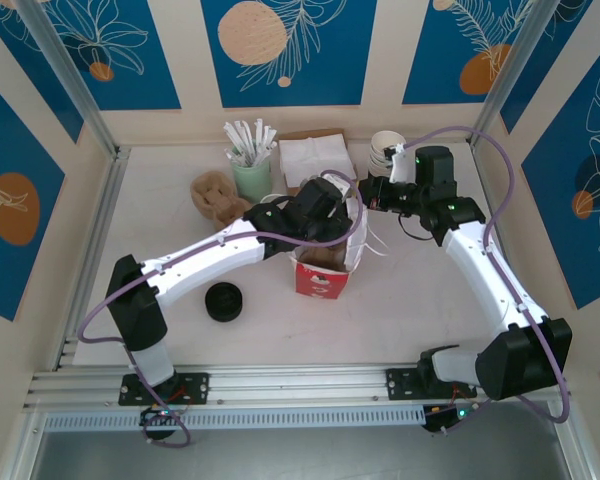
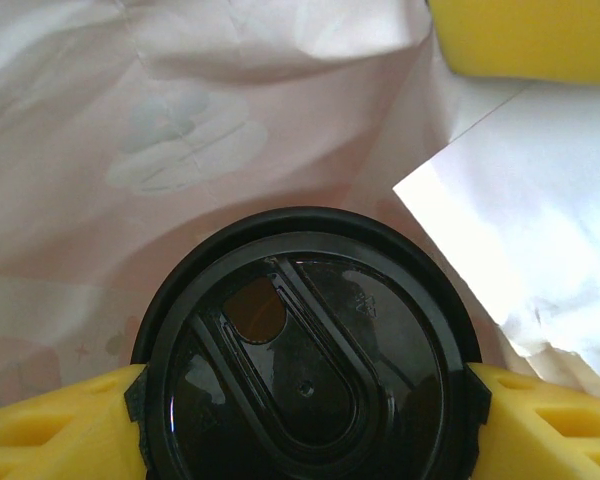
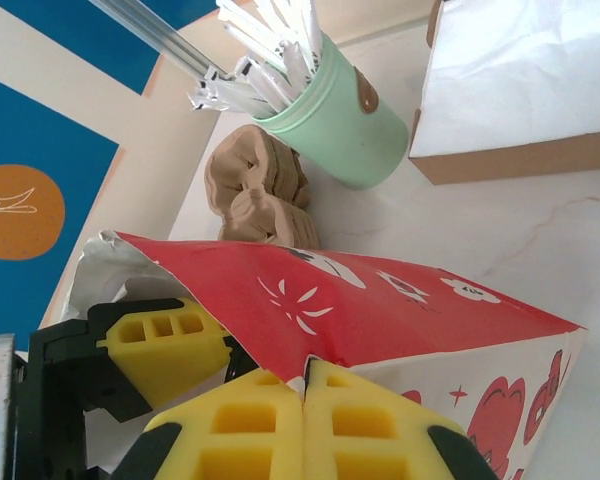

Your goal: Pack the takeout coffee

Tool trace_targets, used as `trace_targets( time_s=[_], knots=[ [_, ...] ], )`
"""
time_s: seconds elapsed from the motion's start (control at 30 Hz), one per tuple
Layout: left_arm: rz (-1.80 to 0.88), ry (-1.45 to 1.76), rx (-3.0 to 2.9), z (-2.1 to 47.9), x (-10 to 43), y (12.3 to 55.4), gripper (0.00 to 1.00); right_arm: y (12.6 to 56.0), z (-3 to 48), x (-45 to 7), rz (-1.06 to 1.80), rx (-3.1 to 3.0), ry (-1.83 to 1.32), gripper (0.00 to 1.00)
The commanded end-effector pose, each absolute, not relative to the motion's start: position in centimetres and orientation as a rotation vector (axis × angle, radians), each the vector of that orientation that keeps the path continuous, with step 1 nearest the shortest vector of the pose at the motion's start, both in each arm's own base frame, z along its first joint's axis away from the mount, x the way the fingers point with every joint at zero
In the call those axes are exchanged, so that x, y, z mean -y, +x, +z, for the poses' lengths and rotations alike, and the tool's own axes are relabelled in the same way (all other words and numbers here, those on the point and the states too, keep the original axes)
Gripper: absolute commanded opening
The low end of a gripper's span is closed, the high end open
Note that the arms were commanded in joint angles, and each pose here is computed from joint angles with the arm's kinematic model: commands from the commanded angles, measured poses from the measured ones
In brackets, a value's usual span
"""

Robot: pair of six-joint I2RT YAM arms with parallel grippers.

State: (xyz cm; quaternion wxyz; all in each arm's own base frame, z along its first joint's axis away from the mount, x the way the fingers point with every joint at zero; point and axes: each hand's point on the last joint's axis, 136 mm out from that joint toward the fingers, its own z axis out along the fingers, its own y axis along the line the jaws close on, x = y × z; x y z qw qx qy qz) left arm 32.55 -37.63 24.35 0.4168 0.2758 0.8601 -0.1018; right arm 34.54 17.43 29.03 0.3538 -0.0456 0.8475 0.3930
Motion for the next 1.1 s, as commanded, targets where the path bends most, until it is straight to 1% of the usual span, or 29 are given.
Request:
trace_targets(
  time_s=[0.0, 0.7, 1.07],
  knots=[
    [-0.173, 0.662, -2.157, 23.9, 36.1, 33.2, 0.74, 34.0, 31.4, -18.2, 1.023, -2.079, -0.222, 0.00],
    [-0.155, 0.659, -2.166, 21.1, 36.5, 34.8, 0.74, 33.7, 30.4, -19.1, 1.030, -2.088, -0.251, 0.00],
    [-0.124, 0.680, -2.206, 19.3, 36.2, 34.7, 0.74, 33.8, 30.4, -19.2, 1.031, -2.090, -0.244, 0.00]
  ],
)
